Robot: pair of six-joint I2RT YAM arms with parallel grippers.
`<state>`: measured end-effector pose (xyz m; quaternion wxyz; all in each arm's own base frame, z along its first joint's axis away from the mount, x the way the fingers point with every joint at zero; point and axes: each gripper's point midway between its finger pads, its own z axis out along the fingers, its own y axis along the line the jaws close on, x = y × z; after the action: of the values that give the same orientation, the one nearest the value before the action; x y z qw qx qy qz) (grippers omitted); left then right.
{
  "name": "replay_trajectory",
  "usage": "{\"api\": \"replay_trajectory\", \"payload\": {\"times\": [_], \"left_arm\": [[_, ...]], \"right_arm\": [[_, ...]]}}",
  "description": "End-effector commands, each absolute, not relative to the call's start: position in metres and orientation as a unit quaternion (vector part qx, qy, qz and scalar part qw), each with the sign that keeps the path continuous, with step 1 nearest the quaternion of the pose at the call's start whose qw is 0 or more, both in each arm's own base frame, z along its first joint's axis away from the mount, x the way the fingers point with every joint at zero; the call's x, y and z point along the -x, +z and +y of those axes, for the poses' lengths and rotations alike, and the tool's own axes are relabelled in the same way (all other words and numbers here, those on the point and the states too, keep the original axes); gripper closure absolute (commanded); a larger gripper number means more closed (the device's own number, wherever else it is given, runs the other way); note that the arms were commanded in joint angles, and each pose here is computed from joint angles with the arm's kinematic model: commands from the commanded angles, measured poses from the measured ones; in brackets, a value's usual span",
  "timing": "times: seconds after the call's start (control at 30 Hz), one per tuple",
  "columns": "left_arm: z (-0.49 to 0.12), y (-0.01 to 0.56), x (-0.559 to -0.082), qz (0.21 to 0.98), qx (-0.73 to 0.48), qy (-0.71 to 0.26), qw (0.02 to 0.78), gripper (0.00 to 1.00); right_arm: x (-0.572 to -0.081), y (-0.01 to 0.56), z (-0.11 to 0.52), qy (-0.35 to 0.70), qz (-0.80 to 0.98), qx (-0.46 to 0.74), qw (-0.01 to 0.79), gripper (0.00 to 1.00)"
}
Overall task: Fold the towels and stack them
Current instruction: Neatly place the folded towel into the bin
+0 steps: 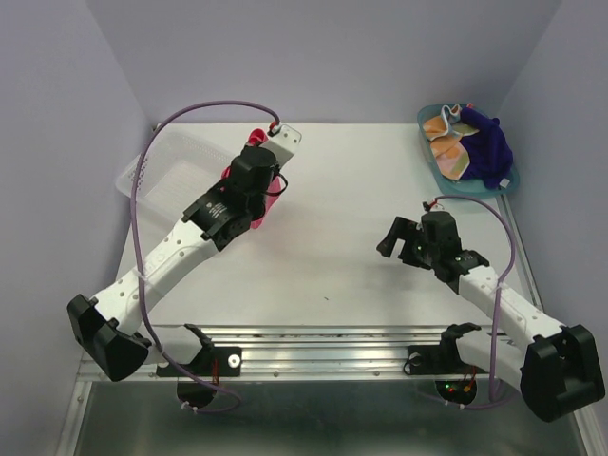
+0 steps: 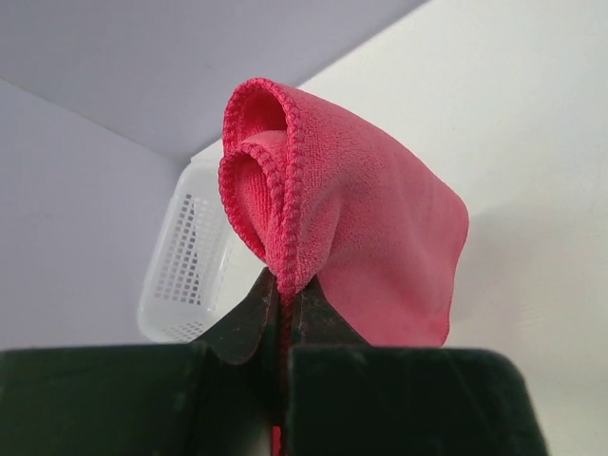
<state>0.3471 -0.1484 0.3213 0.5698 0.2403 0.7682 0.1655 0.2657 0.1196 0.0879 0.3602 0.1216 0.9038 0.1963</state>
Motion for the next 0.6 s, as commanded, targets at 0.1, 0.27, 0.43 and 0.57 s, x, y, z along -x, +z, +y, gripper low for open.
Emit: {"api": "replay_trajectory", "payload": {"times": [0.1,0.27,0.43,0.57], "left_arm": [[-0.128,0.398,-0.334,0.724,-0.233,0.182,0.623,1.0],[-0.124,0.424,-0.329,0.708,-0.237,0.17,0.643,1.0],[-0.115,0.431,-0.329,0.704,-0.234,0.176,0.647,1.0],[-0.108,0.425,-0.334,0.709,-0.234,0.179,0.641,1.0]], "right_arm": [[-0.267,0.084,0.117,0.188,0.903,-0.125,0.365,0.0],[-0.268,0.082,0.117,0.185,0.905,-0.127,0.361,0.0],[-0.267,0.081,0.117,0.184,0.906,-0.126,0.359,0.0],[-0.267,0.08,0.117,0.183,0.907,-0.127,0.357,0.0]]}}
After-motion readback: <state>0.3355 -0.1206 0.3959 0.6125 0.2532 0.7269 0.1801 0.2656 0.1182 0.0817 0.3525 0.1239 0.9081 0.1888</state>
